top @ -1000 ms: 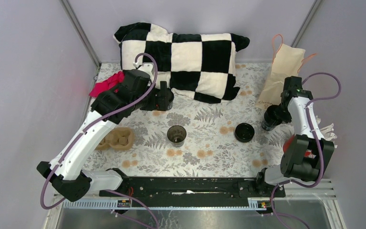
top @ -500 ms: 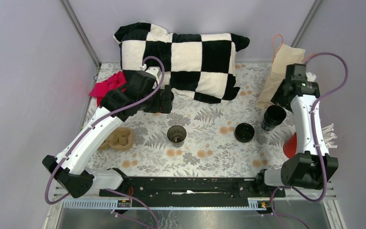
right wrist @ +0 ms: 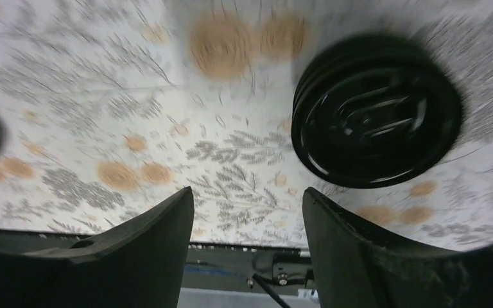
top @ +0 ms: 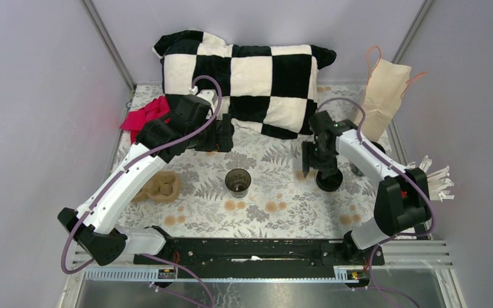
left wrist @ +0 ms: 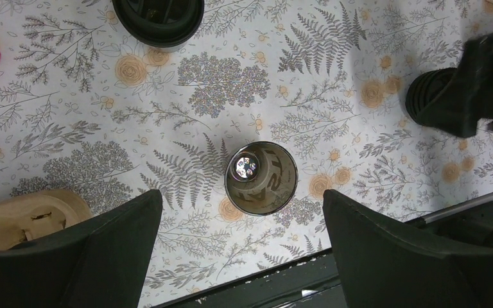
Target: Pack the takeout coffee
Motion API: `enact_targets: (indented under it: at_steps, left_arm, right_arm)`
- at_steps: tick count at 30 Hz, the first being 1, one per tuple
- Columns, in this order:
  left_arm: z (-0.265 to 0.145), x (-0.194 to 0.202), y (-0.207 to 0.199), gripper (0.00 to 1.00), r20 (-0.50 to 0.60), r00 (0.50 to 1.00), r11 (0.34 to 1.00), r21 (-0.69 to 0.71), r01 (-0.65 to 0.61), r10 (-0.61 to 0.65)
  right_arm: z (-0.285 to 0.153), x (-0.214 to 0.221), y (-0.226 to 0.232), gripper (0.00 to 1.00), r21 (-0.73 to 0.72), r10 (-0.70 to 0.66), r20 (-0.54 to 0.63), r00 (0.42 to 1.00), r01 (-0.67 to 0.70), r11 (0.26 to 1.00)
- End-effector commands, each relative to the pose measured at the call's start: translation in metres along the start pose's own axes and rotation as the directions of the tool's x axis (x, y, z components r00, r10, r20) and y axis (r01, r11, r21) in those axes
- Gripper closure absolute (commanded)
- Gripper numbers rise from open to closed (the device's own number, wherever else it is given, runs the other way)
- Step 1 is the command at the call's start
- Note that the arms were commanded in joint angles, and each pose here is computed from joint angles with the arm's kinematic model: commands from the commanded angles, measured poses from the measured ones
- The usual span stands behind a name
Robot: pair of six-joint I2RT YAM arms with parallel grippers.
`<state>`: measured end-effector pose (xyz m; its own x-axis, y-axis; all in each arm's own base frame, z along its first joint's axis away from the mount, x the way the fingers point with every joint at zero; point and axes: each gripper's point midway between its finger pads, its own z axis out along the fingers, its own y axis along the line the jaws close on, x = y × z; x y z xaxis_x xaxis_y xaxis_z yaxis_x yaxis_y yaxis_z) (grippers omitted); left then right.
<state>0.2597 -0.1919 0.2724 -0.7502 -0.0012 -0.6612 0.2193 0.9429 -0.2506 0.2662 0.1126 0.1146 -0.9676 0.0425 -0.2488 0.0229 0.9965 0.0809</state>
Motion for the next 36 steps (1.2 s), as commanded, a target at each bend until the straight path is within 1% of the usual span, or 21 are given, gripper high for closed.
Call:
enact_targets:
  at_steps: [1,4,7,11,15,18,20,24,28,30,33,36]
  left_arm:
    - [-0.006,-0.007,-0.002,0.01,0.038,0.999,1.000,0.017,0.021,-0.022]
    - [-0.004,-0.005,-0.003,0.01,0.030,0.999,0.999,0.020,0.026,-0.026]
    - [-0.004,-0.006,-0.004,0.01,0.028,0.999,0.999,0.023,0.026,-0.027]
    - [-0.006,-0.006,-0.003,0.01,0.033,0.999,0.999,0.023,0.027,-0.028]
    - [-0.007,-0.006,-0.003,0.01,0.032,0.999,0.999,0.020,0.029,-0.030]
    - [-0.008,-0.007,-0.002,0.01,0.036,0.999,0.999,0.015,0.029,-0.030]
    - [-0.008,-0.007,-0.001,0.01,0.035,0.999,1.000,0.012,0.029,-0.030]
    - [-0.007,-0.006,-0.001,0.01,0.032,0.999,1.000,0.010,0.030,-0.030]
    - [-0.008,-0.005,0.000,0.01,0.030,0.999,1.000,0.007,0.030,-0.031]
    - [-0.006,-0.004,0.000,0.01,0.025,0.999,1.000,0.008,0.029,-0.029]
    - [-0.006,-0.003,0.000,0.01,0.020,0.999,1.000,0.008,0.027,-0.027]
    - [-0.006,-0.003,0.000,0.01,0.019,0.999,1.000,0.008,0.028,-0.028]
  right_arm:
    - [0.017,0.036,0.014,0.32,-0.108,0.047,-0.114,0.992,-0.059,0.992]
    - [0.028,0.036,0.002,0.39,-0.047,0.030,-0.103,0.994,-0.034,0.998]
    - [0.036,0.030,-0.005,0.43,0.002,0.016,-0.099,0.995,-0.016,1.000]
    - [0.039,0.017,-0.014,0.43,0.061,-0.011,-0.064,0.998,0.015,0.998]
    - [0.045,0.003,-0.028,0.43,0.154,-0.045,-0.047,0.998,0.052,0.987]
    - [0.043,-0.006,-0.027,0.44,0.152,-0.055,-0.025,0.998,0.058,0.987]
    - [0.047,-0.004,-0.027,0.45,0.152,-0.064,-0.040,0.997,0.069,0.986]
    - [0.057,0.000,-0.028,0.54,0.145,-0.064,-0.058,0.996,0.072,0.987]
    - [0.062,0.004,-0.030,0.55,0.146,-0.067,-0.063,0.996,0.076,0.986]
    - [0.064,0.006,-0.032,0.59,0.151,-0.068,-0.066,0.996,0.078,0.986]
    - [0.064,0.008,-0.034,0.59,0.159,-0.064,-0.067,0.996,0.074,0.984]
    - [0.065,0.012,-0.036,0.58,0.165,-0.061,-0.071,0.996,0.072,0.984]
